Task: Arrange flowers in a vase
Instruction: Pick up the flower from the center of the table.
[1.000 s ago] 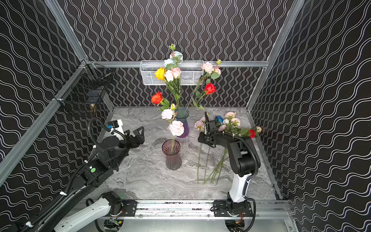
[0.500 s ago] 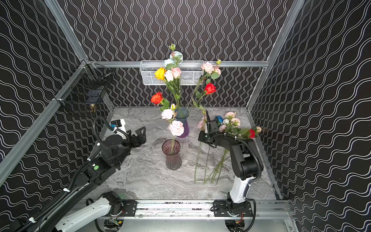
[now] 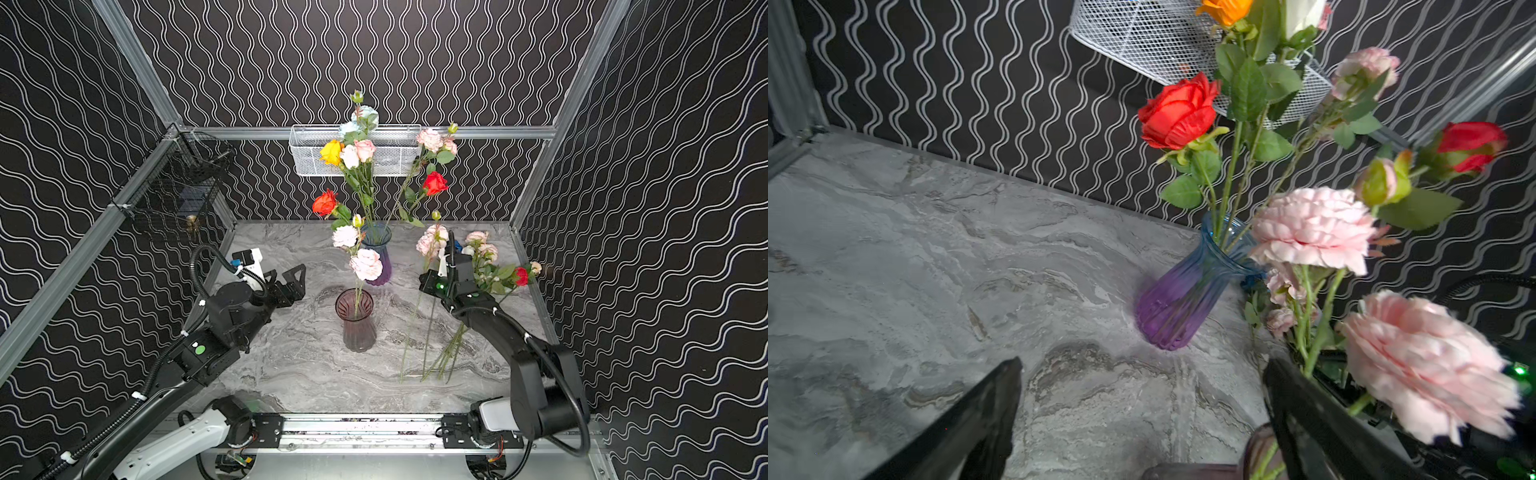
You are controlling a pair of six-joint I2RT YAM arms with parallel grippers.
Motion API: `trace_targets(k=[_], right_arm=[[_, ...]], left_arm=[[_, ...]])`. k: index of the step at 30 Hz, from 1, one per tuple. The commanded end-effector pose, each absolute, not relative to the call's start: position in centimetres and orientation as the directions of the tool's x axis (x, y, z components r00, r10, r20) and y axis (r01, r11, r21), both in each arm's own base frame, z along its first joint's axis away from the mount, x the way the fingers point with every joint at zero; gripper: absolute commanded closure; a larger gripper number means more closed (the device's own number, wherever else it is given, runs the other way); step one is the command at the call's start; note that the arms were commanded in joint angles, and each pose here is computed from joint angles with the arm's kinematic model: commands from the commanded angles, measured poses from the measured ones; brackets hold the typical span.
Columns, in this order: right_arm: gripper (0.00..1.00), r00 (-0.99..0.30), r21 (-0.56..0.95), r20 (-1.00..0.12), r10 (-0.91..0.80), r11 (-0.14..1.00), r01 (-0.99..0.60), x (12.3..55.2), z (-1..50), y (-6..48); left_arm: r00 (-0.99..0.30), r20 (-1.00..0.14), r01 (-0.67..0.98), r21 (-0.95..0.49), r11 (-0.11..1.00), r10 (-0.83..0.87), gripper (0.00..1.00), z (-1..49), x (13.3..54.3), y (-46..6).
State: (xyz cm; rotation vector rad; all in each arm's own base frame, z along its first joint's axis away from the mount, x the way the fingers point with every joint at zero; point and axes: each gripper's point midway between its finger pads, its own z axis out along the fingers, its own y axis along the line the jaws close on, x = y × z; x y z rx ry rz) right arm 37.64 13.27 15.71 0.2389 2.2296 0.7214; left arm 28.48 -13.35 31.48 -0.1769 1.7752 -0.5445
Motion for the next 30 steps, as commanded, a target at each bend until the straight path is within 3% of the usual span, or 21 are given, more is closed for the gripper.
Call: trace_targets(k=[1, 6, 13, 19, 24, 30], right_arm=[[1.00, -0.633, 0.557, -0.661, 0.403, 0.829, -0.054, 36.4, 17.7, 12.0], [1.00, -0.409, 0.483, -0.795, 0.448, 0.875, 0.020, 33.4, 21.4, 7.1], [1.00, -0.122, 0.547, -0.835, 0.536, 0.786, -0.287, 29.9, 29.2, 8.3], [1.00, 0.012, 0.511, -0.817, 0.577, 0.733, -0.449, 26.8, 34.3, 8.8], [1.00, 0.054, 0.465, -0.811, 0.582, 0.698, -0.544, 24.7, 37.7, 9.5], [1.00, 0.084, 0.411, -0.801, 0.593, 0.647, -0.642, 23.5, 42.5, 10.8]], left_arm=[[-0.248, -0.859, 0.304, -0.507, 0.806, -0.447, 0.06, 34.1, 27.8, -15.2], [-0.255, -0.871, 0.491, -0.491, 0.720, -0.420, 0.05, 35.6, 26.5, -18.2], [-0.321, -0.901, 0.687, -0.433, 0.584, -0.291, 0.04, 36.0, 25.2, -22.9], [-0.333, -0.887, 0.654, -0.462, 0.599, -0.320, 0.03, 35.5, 26.0, -22.3], [-0.287, -0.902, 0.584, -0.431, 0.688, -0.322, 0.03, 35.6, 26.6, -20.3], [-0.181, -0.903, 0.353, -0.429, 0.831, -0.389, 0.03, 35.6, 27.6, -14.7]])
